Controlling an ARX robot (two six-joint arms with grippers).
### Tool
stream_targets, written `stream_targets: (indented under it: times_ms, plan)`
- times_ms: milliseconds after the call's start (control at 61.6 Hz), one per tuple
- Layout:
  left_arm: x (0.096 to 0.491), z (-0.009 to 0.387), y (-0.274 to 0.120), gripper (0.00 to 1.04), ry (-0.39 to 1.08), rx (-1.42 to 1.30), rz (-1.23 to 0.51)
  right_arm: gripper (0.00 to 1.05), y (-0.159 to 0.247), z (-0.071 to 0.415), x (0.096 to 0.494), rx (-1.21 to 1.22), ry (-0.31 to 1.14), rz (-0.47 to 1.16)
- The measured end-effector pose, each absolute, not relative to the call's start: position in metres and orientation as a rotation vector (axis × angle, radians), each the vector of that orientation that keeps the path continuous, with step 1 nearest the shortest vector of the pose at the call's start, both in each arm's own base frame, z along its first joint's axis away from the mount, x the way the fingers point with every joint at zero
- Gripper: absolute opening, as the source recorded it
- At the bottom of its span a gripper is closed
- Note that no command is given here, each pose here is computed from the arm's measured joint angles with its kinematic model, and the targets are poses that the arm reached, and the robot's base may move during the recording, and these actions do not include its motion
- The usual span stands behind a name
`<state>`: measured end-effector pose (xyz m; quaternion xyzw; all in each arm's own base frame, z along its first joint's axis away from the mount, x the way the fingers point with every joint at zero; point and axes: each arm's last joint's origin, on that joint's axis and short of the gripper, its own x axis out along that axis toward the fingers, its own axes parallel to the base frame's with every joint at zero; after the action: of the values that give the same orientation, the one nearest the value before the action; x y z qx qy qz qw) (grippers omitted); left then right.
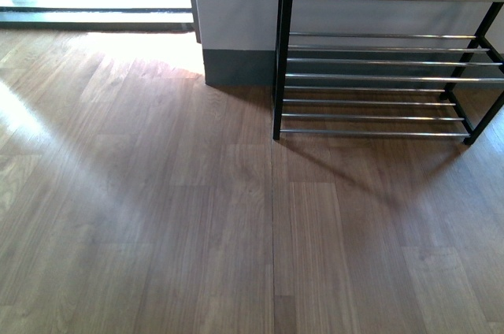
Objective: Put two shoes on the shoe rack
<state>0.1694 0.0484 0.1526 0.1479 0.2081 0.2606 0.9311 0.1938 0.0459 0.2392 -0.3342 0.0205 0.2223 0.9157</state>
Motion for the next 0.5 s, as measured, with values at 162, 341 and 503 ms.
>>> stream_targets:
  times_ms: [162,341,503]
  plan:
    - [0.1692,0.1526,0.0487,0.02,0.427,0.303,0.541,0.02,0.0467,0.239,0.1937,-0.688,0.04,0.466]
    - [0.1692,0.1527,0.0487,0.02,0.427,0.303,0.541,0.02,0.0461,0.2391,0.1938,-0.689,0.042,0.459]
    - [0.1694,0.1526,0.0485,0.02,0.426,0.303,0.535,0.02,0.0457,0.2392,0.1939,-0.689,0.043,0.455]
